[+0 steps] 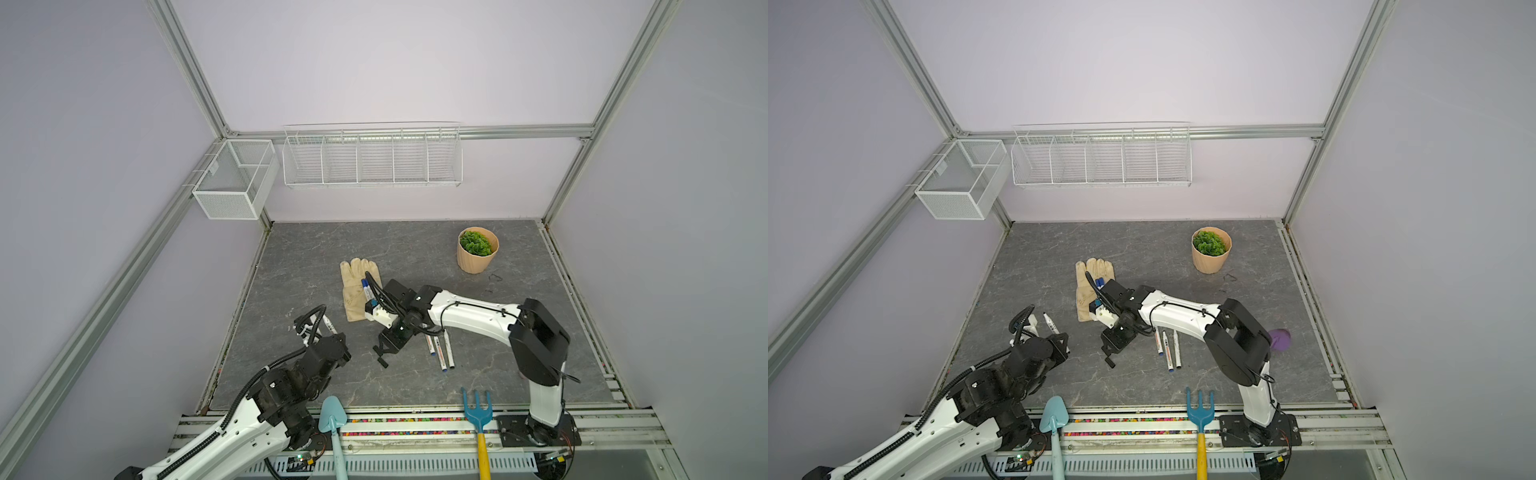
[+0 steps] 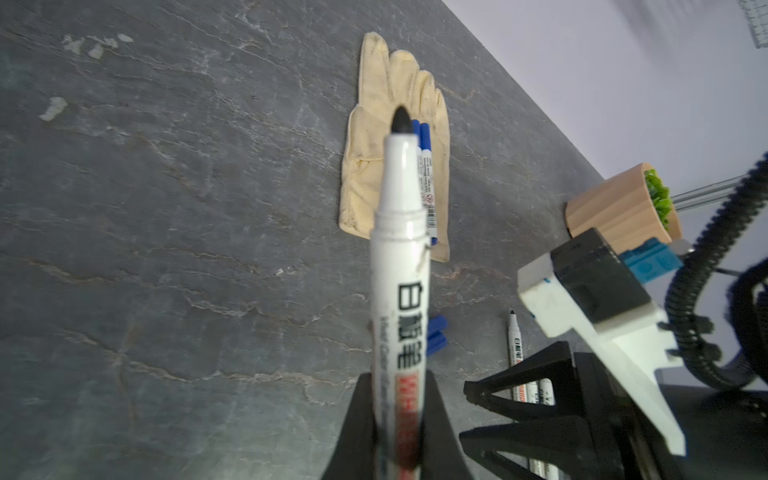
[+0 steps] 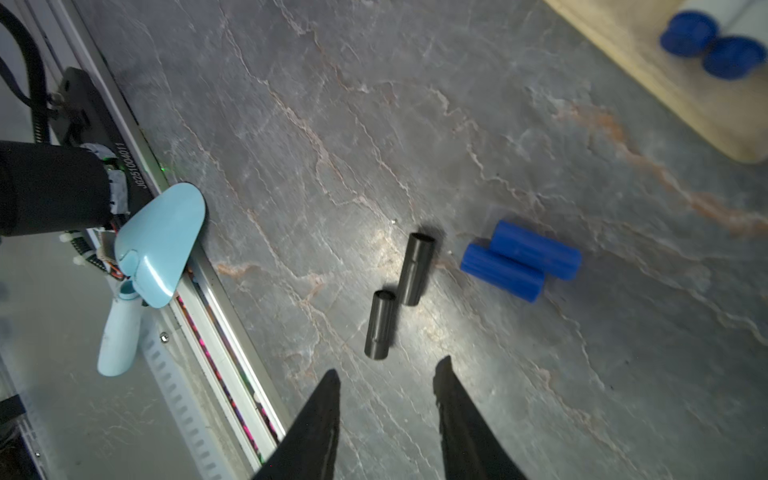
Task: Insert the pens into the pen caps
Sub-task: 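Reach down and grasp a black cap with the right gripper, then carry the black cap above the marker tip with the right gripper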
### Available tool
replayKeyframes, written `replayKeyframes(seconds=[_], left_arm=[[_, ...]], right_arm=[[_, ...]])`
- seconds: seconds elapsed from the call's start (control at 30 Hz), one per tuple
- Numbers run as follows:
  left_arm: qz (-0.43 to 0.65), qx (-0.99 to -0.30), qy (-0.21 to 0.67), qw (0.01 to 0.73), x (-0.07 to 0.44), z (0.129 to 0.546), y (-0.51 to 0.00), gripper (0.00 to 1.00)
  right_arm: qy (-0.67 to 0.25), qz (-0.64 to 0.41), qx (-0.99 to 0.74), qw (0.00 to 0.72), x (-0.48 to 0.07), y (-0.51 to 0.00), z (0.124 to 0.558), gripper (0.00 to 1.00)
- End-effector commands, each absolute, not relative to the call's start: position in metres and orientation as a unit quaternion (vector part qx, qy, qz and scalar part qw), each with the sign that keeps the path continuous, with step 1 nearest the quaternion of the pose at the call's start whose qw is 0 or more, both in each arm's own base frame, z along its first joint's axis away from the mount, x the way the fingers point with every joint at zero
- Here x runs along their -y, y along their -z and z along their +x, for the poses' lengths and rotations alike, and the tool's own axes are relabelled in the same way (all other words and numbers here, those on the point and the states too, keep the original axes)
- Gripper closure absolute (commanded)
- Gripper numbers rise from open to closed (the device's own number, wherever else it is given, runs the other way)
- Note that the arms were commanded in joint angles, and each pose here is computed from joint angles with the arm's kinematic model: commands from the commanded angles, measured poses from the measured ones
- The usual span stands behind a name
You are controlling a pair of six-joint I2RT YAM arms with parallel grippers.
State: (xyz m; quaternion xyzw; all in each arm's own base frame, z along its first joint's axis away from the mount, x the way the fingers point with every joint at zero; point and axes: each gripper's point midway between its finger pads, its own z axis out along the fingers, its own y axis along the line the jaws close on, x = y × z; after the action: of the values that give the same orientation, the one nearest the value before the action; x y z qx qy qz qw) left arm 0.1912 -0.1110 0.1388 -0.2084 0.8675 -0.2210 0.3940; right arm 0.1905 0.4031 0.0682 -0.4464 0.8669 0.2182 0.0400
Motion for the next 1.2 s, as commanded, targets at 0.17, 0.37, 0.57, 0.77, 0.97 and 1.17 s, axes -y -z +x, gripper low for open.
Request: replayKeyframes(seconds=[0.17, 0.37, 0.57, 0.77, 0.97, 1.17], left_arm=[[-0.224, -0.869, 0.199, 0.395, 0.098, 0.188, -0.137, 1.0], [-0.223, -0.868, 0.206, 0.392, 0.097, 0.185, -0.135, 1.0], [-0.227, -0.867, 0.216, 0.387, 0.096, 0.181, -0.132, 1.0], [-0.221, -0.87, 0.21, 0.389, 0.093, 0.18, -0.135, 1.0], [-0.21, -0.869, 0.208, 0.397, 0.095, 0.182, -0.144, 1.0], [-0.177, -0.873, 0.214, 0.4, 0.105, 0.185, -0.147, 1.0]], right_arm=[[-0.14, -0.493, -0.858, -0.005, -0.403, -0.037, 0.184, 0.61], [-0.129, -0.495, -0.859, 0.004, -0.418, -0.03, 0.192, 0.63], [-0.095, -0.501, -0.86, 0.004, -0.423, -0.015, 0.195, 0.64], [-0.039, -0.519, -0.854, 0.021, -0.422, -0.001, 0.196, 0.7], [-0.047, -0.518, -0.853, 0.047, -0.435, -0.007, 0.2, 0.86], [-0.198, -0.472, -0.849, 0.13, -0.459, -0.09, 0.21, 0.92]])
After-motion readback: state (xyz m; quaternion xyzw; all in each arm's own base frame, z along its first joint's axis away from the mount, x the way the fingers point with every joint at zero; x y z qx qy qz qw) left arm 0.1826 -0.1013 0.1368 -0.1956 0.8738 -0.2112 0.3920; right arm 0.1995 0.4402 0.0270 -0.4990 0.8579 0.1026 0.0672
